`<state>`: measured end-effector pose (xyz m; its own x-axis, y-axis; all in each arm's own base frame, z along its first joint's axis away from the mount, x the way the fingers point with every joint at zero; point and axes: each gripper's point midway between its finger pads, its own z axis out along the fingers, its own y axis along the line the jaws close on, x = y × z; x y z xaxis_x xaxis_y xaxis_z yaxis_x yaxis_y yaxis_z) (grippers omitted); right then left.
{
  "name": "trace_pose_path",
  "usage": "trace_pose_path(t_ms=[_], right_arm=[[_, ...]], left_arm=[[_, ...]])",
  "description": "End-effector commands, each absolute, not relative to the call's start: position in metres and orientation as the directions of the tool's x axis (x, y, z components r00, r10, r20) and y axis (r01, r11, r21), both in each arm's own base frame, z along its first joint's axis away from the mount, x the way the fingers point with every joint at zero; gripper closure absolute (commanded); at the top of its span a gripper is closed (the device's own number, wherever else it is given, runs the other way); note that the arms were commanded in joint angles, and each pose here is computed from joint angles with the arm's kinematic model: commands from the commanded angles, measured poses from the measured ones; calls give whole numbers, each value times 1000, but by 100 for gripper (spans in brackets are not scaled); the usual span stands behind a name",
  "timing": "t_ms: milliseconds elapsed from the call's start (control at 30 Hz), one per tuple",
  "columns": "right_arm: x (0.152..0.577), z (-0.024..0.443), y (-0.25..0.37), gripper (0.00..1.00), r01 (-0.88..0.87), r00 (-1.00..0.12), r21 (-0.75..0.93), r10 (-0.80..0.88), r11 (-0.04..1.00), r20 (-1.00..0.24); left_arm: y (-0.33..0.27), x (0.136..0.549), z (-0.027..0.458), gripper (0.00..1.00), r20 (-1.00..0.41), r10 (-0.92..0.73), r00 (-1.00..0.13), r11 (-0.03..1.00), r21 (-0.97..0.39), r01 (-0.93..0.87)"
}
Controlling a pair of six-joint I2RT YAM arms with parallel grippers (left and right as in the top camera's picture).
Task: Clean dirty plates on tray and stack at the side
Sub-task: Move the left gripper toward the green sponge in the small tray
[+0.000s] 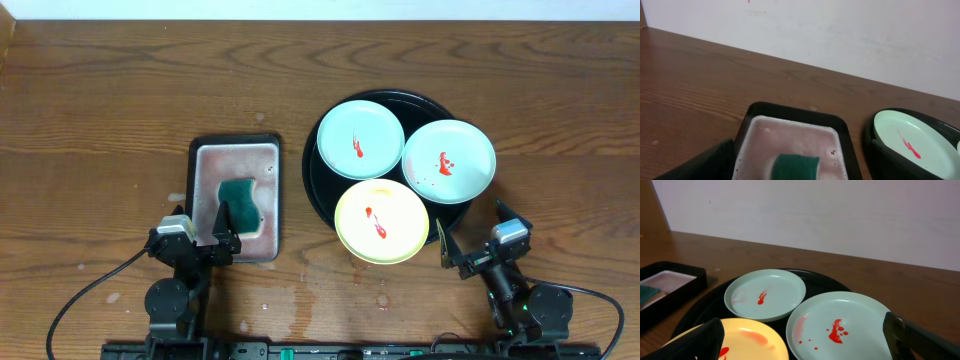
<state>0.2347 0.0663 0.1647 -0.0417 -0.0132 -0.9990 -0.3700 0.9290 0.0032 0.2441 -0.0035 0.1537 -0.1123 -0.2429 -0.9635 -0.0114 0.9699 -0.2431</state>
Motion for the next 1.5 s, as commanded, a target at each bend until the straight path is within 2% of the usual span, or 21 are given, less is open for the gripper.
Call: trace_pose_path(t_ms=[0,700,833,967,1100,1233,1333,1467], right_arm=[[234,163,68,1,-375,-44,-6,-24,927,-999],[234,163,68,1,-375,-44,-6,-24,927,-999],[234,163,68,1,-375,-44,-6,-24,927,-999],[234,163,68,1,-375,-44,-6,-24,927,-999],[234,163,68,1,-375,-44,-6,-24,927,-999],[234,163,68,1,-375,-44,-6,-24,927,-999],[234,163,68,1,-375,-44,-6,-24,927,-999],[234,163,68,1,-375,-44,-6,-24,927,-999]], left_arm=[[-3,244,138,17,-959,-241,-149,970,-240,-21],[-3,244,138,17,-959,-242,-149,970,-242,-20],[-13,244,139,17,-953,-259,-158,963,-267,30],[-41,241,152,17,-945,-284,-161,929,-312,197],[-49,237,171,17,-920,-357,-164,891,-388,237],[-49,235,204,17,-940,-306,-151,910,-336,244],[-47,239,229,17,-958,-214,-192,938,-257,232],[-36,252,249,17,-927,-183,-326,961,-239,139]])
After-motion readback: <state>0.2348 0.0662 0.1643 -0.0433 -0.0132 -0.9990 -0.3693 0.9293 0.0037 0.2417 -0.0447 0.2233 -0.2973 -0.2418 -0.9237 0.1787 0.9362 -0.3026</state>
